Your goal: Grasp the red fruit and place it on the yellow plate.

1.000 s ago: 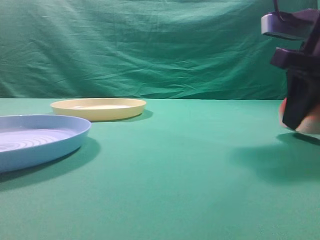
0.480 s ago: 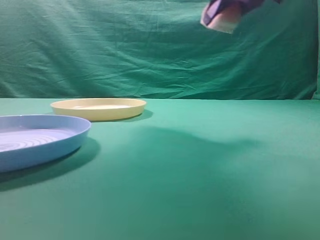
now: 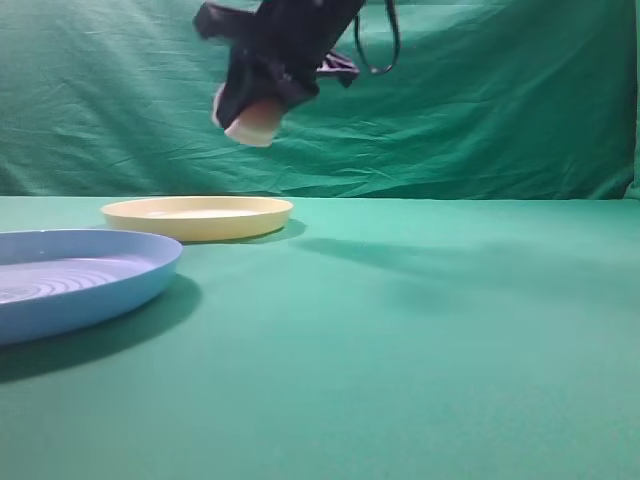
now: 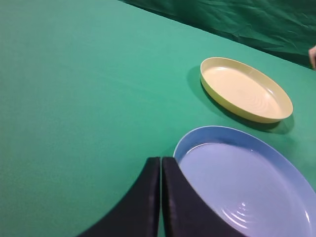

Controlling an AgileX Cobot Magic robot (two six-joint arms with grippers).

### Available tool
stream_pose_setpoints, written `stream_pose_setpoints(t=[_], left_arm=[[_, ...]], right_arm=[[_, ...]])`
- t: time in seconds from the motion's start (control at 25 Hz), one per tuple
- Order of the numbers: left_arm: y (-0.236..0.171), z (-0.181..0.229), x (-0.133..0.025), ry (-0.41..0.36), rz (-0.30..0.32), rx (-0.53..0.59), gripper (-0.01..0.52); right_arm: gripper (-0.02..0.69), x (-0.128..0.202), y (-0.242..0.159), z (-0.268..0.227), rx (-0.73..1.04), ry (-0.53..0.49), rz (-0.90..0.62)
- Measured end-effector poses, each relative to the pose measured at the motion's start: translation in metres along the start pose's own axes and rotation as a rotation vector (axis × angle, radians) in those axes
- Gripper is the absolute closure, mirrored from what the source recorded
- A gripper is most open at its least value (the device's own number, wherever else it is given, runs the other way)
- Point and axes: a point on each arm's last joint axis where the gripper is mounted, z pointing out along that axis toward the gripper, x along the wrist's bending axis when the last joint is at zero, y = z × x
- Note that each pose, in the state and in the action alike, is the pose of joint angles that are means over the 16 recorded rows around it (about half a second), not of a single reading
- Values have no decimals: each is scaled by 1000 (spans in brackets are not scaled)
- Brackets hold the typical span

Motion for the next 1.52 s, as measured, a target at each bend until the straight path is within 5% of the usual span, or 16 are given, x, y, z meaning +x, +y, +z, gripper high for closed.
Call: stream_pose_setpoints(t=[0.28, 0.44, 1.04, 1.52], left_arm=[[0, 0, 0, 0, 0, 0, 514], [0, 0, 0, 0, 0, 0, 514], [0, 0, 0, 0, 0, 0, 514], [0, 0, 0, 0, 0, 0, 514]], right_arm=[[106, 3, 0, 28, -22, -1, -17], [87, 4, 4, 24, -28, 1, -25], [604, 28, 41, -70, 46, 88, -69], [665, 44, 44, -144, 221, 106, -8]])
